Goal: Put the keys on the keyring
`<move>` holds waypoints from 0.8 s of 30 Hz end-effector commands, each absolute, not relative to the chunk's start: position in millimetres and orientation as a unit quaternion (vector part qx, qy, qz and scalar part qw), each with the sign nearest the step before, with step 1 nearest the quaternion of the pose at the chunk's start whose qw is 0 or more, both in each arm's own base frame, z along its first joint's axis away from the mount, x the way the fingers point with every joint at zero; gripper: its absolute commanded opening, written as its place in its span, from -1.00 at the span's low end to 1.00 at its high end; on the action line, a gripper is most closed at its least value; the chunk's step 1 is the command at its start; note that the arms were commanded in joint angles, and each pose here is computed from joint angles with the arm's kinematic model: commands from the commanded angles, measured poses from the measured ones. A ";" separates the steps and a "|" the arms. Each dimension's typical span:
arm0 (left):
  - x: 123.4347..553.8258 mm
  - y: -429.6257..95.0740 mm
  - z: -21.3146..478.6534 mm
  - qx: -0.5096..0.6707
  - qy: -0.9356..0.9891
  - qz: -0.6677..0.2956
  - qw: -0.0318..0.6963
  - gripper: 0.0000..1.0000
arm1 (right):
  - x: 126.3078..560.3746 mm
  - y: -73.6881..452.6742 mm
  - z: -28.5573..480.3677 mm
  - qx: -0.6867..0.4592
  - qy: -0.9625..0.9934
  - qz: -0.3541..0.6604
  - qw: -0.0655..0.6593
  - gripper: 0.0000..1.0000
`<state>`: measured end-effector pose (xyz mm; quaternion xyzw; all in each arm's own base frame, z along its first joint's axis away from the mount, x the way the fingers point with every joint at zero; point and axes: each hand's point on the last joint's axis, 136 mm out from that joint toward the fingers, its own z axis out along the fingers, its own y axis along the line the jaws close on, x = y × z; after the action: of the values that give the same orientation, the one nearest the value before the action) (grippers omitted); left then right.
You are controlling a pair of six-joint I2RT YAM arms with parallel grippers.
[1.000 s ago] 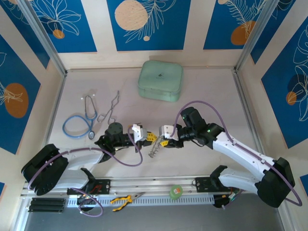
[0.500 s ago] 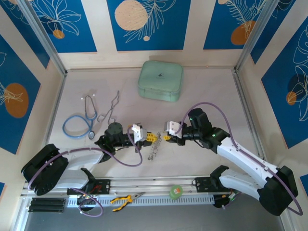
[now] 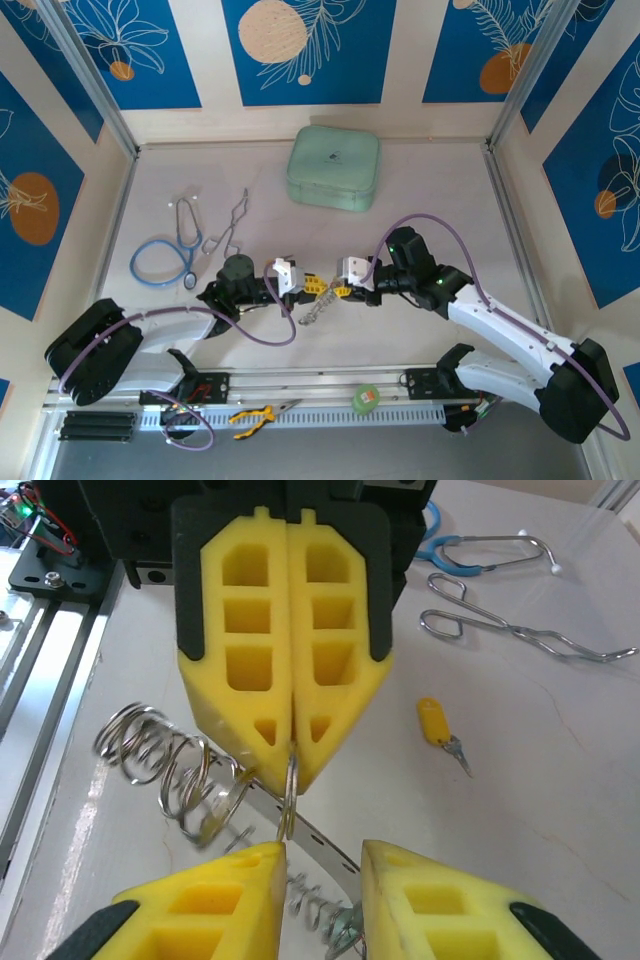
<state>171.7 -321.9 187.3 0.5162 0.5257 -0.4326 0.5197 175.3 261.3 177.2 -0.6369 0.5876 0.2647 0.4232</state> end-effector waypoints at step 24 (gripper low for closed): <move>186.6 -317.3 182.9 0.536 0.569 -0.361 0.509 -0.55 | 170.0 257.6 176.8 -0.676 0.615 0.224 0.339 -1.00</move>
<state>181.8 -318.3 181.5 0.5131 0.5588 -0.3991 0.5150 174.0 266.6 177.5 -0.6515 0.6036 0.2583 0.3802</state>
